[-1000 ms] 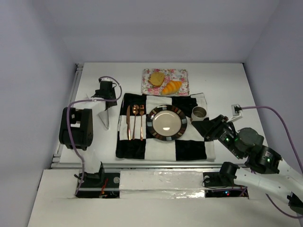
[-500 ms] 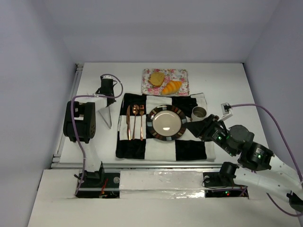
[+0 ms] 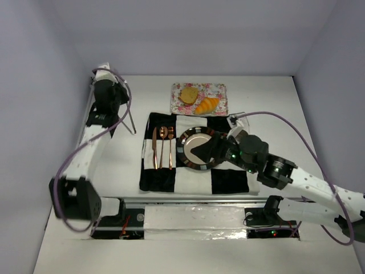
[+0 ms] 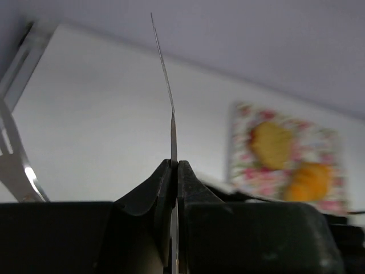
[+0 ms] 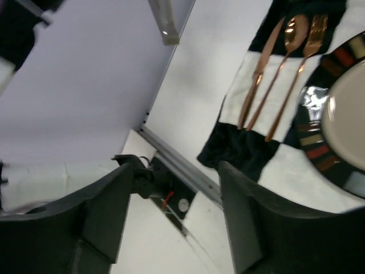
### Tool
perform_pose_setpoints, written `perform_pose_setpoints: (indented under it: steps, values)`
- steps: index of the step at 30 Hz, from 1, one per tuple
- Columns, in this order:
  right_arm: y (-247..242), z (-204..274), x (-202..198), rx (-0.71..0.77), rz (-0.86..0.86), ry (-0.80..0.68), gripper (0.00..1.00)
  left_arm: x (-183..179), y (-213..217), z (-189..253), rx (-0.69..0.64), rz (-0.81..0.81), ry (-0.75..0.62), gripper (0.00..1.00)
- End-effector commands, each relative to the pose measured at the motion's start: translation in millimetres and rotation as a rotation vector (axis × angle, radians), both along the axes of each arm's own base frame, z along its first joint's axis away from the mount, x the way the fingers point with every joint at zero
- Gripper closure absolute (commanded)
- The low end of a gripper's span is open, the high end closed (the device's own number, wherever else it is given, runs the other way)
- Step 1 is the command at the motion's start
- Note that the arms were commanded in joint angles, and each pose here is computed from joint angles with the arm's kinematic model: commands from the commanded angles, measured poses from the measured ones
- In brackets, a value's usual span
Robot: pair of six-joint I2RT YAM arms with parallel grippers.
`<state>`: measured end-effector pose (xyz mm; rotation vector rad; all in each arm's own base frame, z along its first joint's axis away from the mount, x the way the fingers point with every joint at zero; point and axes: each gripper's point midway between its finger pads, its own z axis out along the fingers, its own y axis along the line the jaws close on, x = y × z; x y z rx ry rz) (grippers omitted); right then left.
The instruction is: Place the bread
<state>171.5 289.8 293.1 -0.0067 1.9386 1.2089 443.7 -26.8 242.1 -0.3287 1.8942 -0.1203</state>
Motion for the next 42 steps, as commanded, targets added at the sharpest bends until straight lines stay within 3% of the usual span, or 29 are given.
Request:
perform_pose_setpoints:
  steps: [1, 2, 4, 6, 8, 9, 10, 11, 14, 19, 26, 42]
  values:
    - [28.0, 47.5, -0.4, 0.116, 0.09, -0.09, 0.36, -44.1, -58.6, 90.7, -0.233, -0.274, -0.246, 1.0]
    - [31.4, 49.0, 2.9, 0.12, 0.081, -0.08, 0.62, -55.7, -70.6, 100.6, -0.306, -0.328, -0.266, 1.0]
    - [44.9, 57.5, 5.8, 0.152, 0.104, -0.088, 0.89, -97.9, -105.7, 126.3, -0.424, -0.539, -0.32, 1.0]
    - [60.4, 62.4, 8.2, 0.184, 0.138, -0.106, 1.0, -129.1, -115.3, 150.5, -0.477, -0.627, -0.392, 1.0]
    - [70.5, 64.6, 3.5, 0.215, 0.192, -0.131, 1.0, -150.2, -122.9, 160.2, -0.526, -0.703, -0.463, 1.0]
    - [74.1, 78.9, 0.5, 0.282, 0.217, -0.171, 0.92, -166.1, -129.8, 165.2, -0.589, -0.76, -0.466, 1.0]
    - [75.9, 85.0, -4.0, 0.348, 0.242, -0.198, 0.55, -185.0, -133.4, 171.8, -0.599, -0.823, -0.527, 1.0]
    - [75.6, 85.7, -4.3, 0.35, 0.243, -0.198, 0.35, -191.9, -133.4, 175.6, -0.624, -0.835, -0.553, 1.0]
    - [79.6, 84.1, -4.5, 0.386, 0.257, -0.233, 0.02, -223.8, -138.1, 180.9, -0.71, -0.933, -0.619, 1.0]
    - [98.6, 74.4, -6.8, 0.368, 0.329, -0.239, 0.0, -261.8, -137.9, 187.5, -0.801, -1.063, -0.755, 1.0]
    - [119.7, 36.9, -3.2, 0.316, 0.339, -0.175, 0.0, -280.1, -136.6, 182.5, -0.89, -1.142, -0.816, 1.0]
    - [164.0, 22.2, -19.9, 0.491, 0.489, -0.144, 0.03, -301.4, -137.7, 182.8, -0.946, -1.251, -0.861, 1.0]
